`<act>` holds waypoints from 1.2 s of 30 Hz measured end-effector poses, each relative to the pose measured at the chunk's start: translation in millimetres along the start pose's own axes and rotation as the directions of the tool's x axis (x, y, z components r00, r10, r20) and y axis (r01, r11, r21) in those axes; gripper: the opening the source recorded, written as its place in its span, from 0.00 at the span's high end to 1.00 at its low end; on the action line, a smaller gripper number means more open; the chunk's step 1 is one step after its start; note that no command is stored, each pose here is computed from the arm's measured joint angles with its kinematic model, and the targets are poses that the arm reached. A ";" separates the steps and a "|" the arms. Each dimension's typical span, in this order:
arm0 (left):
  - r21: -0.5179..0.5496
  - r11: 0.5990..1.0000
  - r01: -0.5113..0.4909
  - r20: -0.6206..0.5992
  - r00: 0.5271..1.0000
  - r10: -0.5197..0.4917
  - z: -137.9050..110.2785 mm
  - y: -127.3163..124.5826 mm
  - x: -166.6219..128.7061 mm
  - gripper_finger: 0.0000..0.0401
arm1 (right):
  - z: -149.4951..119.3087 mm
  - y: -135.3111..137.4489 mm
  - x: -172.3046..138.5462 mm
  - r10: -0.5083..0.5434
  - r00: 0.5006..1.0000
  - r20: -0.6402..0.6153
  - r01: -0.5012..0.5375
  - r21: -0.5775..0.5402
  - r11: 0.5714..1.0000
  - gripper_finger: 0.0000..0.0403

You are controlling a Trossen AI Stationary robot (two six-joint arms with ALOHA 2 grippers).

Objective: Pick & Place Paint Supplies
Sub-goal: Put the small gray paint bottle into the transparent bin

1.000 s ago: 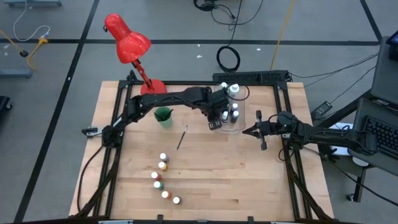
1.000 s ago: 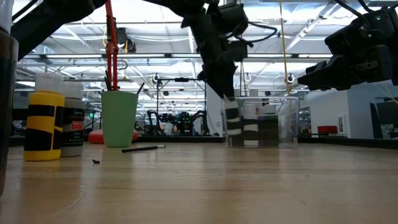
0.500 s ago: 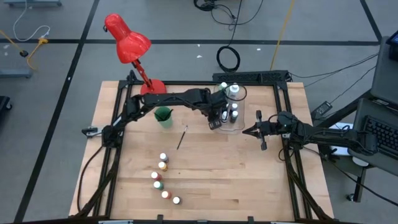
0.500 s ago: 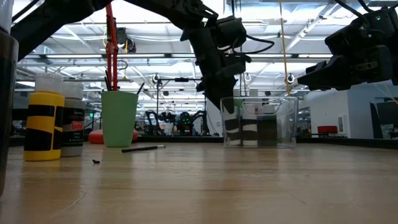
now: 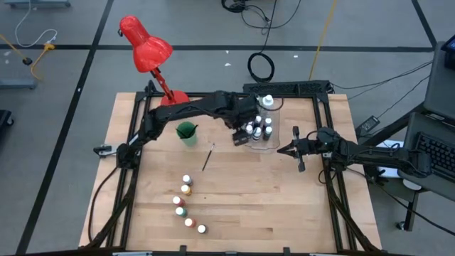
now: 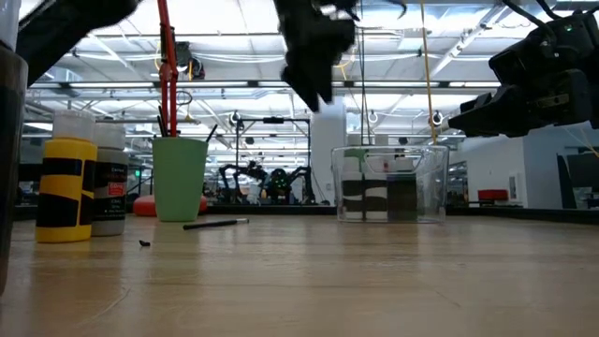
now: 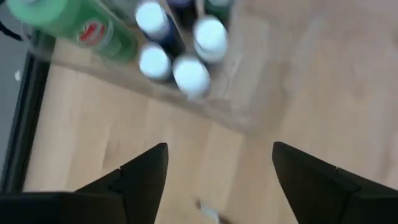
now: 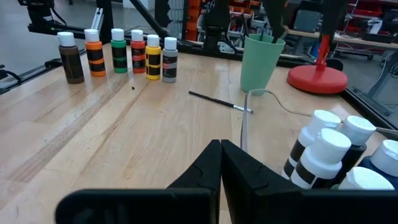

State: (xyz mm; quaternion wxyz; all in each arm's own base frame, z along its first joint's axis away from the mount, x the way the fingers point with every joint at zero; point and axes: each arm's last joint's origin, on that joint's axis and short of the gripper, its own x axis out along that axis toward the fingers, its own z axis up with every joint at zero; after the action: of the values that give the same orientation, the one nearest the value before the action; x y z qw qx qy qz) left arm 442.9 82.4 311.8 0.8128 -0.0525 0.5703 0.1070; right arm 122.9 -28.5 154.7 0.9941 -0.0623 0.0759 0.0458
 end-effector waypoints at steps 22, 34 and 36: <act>0.121 0.977 0.177 0.193 0.961 -0.198 -231.7 -114.3 -116.9 0.48 | 0.3 0.2 0.6 0.003 1.000 0.003 -0.003 0.015 1.000 0.99; 0.250 0.935 0.250 0.230 0.923 -0.309 -251.1 -160.8 -85.5 0.58 | 0.2 0.2 0.6 0.002 1.000 0.002 -0.002 0.044 0.999 0.99; 0.245 0.934 0.260 0.258 0.911 -0.321 -250.1 -168.3 -84.6 0.58 | 0.0 0.2 0.6 0.003 1.000 0.000 -0.003 0.044 0.999 0.99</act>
State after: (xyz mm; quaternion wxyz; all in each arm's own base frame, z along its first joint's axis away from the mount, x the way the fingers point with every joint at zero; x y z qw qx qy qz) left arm 225.5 -142.5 298.9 0.8962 -0.0366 0.4368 -0.0683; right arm 123.5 -28.3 154.6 0.9952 -0.0404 0.0769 0.0454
